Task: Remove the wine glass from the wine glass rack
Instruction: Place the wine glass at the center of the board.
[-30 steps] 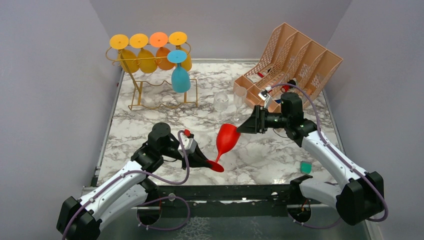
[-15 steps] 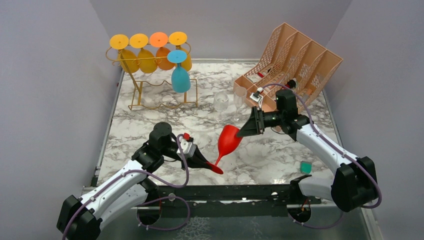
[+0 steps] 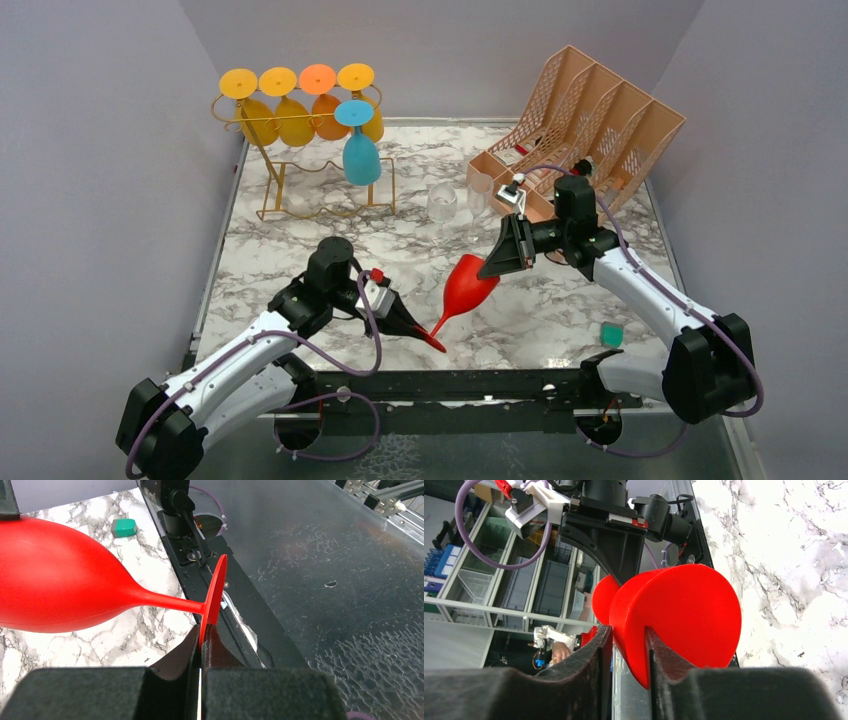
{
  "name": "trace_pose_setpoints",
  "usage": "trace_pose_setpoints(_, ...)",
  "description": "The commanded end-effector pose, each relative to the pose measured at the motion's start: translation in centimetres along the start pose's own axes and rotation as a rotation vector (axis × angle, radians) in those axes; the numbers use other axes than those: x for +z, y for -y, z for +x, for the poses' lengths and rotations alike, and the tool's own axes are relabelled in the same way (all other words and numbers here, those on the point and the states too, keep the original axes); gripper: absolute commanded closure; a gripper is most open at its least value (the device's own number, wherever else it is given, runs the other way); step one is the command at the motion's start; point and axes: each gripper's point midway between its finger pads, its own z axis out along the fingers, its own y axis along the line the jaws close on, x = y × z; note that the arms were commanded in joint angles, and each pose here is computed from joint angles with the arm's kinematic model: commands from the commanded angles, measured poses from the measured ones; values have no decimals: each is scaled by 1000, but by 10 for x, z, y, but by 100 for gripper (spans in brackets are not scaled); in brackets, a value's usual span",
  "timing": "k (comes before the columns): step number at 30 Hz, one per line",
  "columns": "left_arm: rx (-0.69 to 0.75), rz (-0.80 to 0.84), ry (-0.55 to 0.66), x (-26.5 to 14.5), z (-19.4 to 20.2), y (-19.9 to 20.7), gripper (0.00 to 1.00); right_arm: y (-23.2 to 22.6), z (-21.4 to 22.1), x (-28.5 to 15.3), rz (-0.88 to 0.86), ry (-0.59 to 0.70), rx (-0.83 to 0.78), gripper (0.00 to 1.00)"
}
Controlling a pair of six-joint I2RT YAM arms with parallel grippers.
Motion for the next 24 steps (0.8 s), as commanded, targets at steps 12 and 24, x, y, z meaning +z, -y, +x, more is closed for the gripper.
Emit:
trace_pose_setpoints(12, 49, -49, -33, -3, 1, -8, 81, -20, 7, 0, -31, -14, -46, 99)
trace_pose_setpoints(24, 16, -129, -48, -8, 0, -12, 2, 0, 1, -2, 154, 56, -77, 99)
